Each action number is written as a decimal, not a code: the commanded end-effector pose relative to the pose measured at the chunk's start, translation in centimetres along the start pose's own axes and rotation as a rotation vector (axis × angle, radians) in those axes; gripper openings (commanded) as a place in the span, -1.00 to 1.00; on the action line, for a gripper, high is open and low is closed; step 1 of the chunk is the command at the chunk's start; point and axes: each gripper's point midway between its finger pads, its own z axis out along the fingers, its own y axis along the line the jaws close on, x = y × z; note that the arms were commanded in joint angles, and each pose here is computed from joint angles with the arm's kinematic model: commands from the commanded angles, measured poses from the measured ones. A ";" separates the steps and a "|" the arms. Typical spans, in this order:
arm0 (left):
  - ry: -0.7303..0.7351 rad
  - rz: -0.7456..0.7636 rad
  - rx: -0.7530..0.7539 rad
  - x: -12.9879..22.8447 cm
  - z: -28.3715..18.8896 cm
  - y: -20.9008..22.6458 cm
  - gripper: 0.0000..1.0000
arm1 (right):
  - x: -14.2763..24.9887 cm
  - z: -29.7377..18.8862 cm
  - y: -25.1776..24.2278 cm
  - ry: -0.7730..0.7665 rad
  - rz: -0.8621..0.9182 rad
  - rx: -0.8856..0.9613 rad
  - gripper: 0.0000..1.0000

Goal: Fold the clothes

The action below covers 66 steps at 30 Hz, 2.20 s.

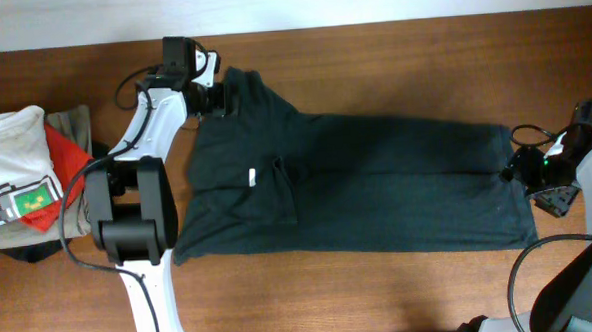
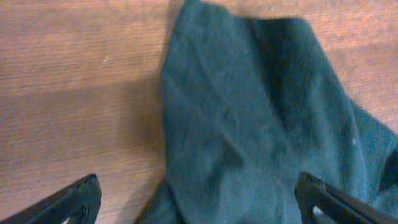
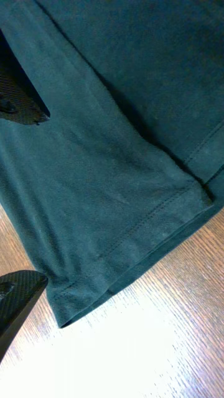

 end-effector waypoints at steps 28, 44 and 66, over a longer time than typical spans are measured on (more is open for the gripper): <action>0.089 0.010 -0.070 -2.3 -3.7 -2.9 -0.99 | -8.1 0.0 8.7 -0.362 -0.305 -0.152 0.24; 0.287 -0.018 -0.078 2.5 -4.8 -2.9 -1.00 | -11.4 13.2 8.9 -0.319 -0.286 -0.139 -0.92; 0.716 -0.139 0.146 12.4 -16.9 -5.2 -0.99 | -5.0 0.8 -0.7 0.061 -0.260 0.390 -0.88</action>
